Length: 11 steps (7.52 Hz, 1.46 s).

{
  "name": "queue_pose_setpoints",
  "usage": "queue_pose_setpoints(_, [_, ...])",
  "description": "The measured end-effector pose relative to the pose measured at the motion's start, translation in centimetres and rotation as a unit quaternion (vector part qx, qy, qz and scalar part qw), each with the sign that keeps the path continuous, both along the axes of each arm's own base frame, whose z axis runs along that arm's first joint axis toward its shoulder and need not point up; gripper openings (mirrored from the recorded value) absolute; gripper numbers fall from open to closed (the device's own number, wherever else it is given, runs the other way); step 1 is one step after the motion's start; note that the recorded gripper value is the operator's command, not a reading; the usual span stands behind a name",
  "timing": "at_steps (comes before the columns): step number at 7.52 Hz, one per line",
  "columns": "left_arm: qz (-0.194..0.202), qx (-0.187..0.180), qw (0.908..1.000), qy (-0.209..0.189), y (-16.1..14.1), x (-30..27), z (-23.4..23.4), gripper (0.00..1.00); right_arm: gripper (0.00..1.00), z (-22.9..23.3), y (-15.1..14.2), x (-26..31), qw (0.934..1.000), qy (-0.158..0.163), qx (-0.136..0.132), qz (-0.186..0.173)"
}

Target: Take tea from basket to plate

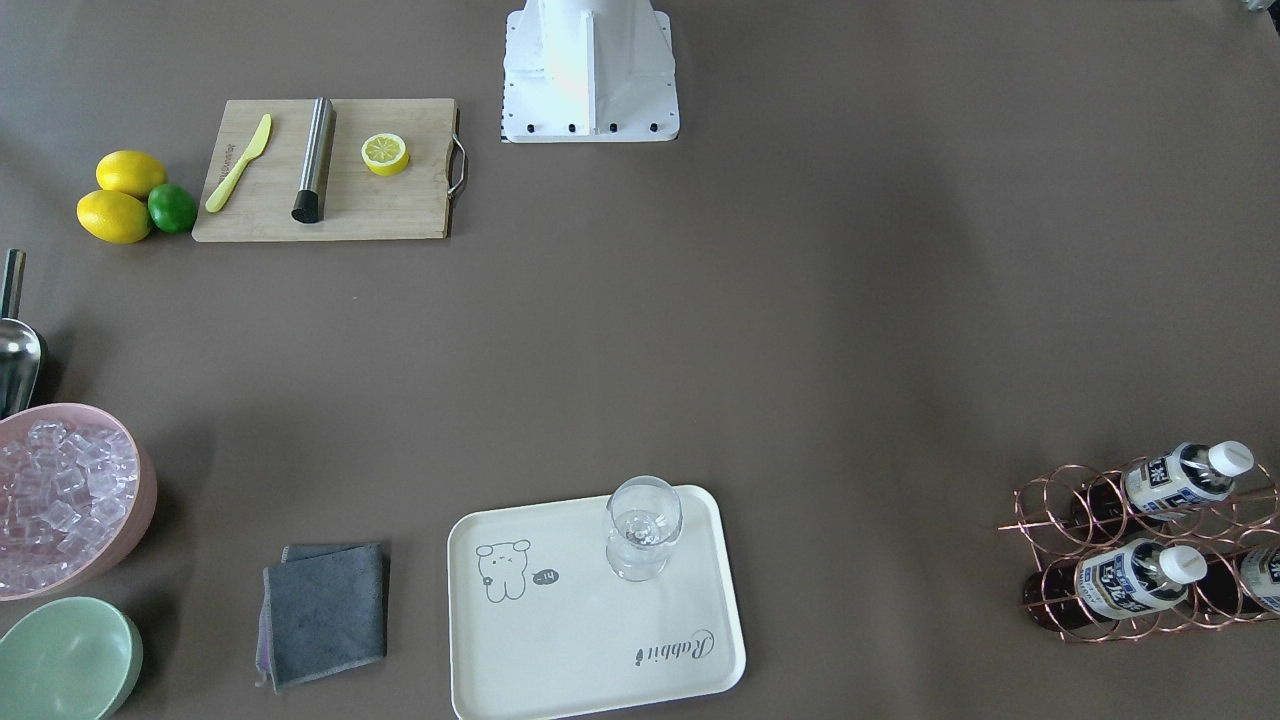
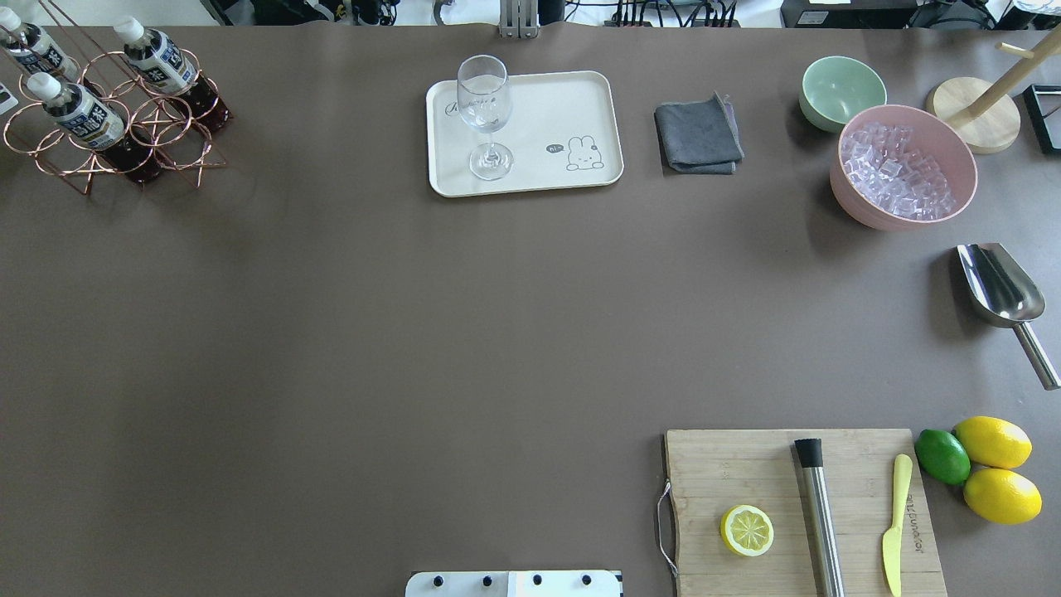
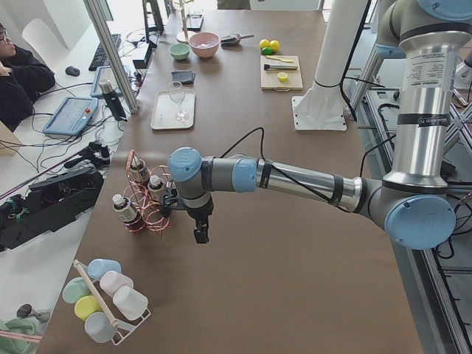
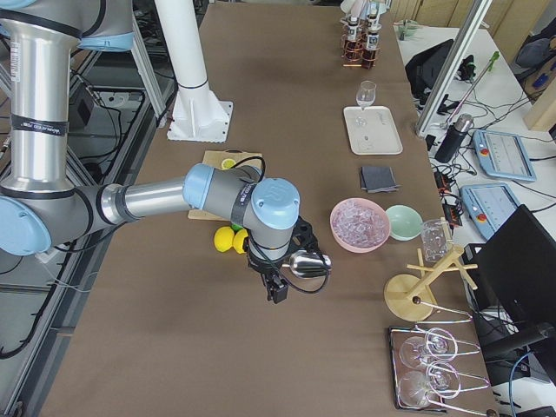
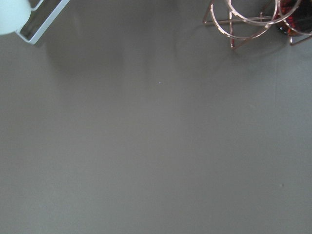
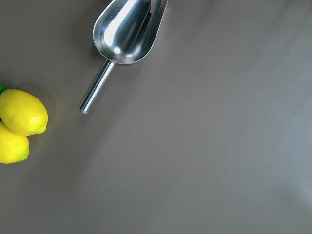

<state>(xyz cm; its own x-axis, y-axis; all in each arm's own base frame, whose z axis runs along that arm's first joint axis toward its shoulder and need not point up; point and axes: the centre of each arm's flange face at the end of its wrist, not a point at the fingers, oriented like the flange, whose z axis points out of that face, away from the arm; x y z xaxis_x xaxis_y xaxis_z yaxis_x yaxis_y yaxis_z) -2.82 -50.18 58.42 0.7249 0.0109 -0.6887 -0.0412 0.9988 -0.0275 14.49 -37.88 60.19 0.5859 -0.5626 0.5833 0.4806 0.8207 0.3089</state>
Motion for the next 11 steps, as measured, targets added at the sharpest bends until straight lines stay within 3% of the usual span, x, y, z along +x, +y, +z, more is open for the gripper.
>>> queue_pose_setpoints(1, [0.026,0.033,0.9991,-0.002,-0.9,0.1,-1.0,0.98,1.00,0.0,-0.1,0.0,1.0000,0.000,0.001,0.000])
queue_pose_setpoints(3, [0.092,0.119,0.9883,-0.028,-3.0,-0.1,-3.2,0.98,1.00,-0.4,-0.4,0.1,1.0000,0.001,0.003,0.004])
queue_pose_setpoints(6, [0.137,0.214,0.9661,-0.044,-6.8,0.0,-9.1,0.98,1.00,-0.5,-3.0,-1.0,0.9989,0.011,-0.034,0.032])
queue_pose_setpoints(9, [0.216,0.304,0.9268,-0.048,-9.5,0.7,-12.8,0.98,1.00,-1.3,-6.5,-2.5,0.9926,0.020,-0.086,0.084])
queue_pose_setpoints(11, [0.278,0.353,0.8920,-0.047,-11.4,3.4,-14.9,0.98,1.00,-3.5,-8.5,-3.9,0.9890,0.026,-0.098,0.108])
